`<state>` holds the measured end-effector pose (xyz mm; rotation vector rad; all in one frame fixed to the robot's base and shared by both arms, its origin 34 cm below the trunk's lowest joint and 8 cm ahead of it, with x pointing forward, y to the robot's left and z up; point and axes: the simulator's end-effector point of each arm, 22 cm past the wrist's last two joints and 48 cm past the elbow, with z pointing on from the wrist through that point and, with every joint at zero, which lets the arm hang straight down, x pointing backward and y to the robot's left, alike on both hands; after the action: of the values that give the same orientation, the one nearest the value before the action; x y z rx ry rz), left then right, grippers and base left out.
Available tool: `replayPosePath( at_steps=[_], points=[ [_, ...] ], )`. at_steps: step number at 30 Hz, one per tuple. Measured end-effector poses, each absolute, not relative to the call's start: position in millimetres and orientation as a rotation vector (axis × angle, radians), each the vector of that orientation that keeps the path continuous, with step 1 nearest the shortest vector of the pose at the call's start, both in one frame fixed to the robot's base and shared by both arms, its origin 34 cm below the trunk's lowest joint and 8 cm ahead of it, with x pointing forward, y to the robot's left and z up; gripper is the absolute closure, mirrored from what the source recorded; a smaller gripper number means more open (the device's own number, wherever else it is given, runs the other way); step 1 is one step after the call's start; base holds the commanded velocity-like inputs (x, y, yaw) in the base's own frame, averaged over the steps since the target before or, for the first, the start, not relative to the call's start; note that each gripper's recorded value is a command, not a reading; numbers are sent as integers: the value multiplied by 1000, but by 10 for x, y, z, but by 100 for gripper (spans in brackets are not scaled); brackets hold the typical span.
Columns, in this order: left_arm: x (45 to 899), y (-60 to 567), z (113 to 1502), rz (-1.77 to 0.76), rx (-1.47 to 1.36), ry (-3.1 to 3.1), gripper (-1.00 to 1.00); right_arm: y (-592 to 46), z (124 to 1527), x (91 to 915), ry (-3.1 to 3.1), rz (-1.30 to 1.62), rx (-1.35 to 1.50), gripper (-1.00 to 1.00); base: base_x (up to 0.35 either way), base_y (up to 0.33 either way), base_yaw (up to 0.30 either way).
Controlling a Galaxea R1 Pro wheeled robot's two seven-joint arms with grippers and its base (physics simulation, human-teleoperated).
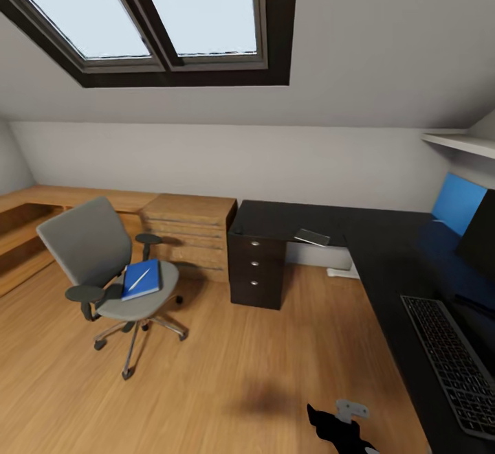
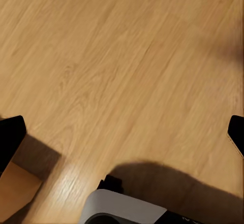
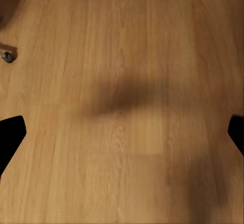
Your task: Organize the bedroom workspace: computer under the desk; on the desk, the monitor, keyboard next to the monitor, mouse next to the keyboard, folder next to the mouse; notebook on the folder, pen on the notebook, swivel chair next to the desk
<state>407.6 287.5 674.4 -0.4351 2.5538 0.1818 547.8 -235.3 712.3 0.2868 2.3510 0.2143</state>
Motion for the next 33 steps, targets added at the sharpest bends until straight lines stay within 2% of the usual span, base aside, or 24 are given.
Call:
replayPosePath(
  at_steps=[22, 33],
  points=[
    [4110, 2864, 6765, 177, -438, 2537, -100, -2296, 7137, 5489, 2352, 203, 208, -100, 327, 0, 0],
    [4858, 2617, 7375, 101, -343, 2374, -100, -2019, 7532, 5893, 2260, 253, 121, -100, 327, 0, 0]
  ],
)
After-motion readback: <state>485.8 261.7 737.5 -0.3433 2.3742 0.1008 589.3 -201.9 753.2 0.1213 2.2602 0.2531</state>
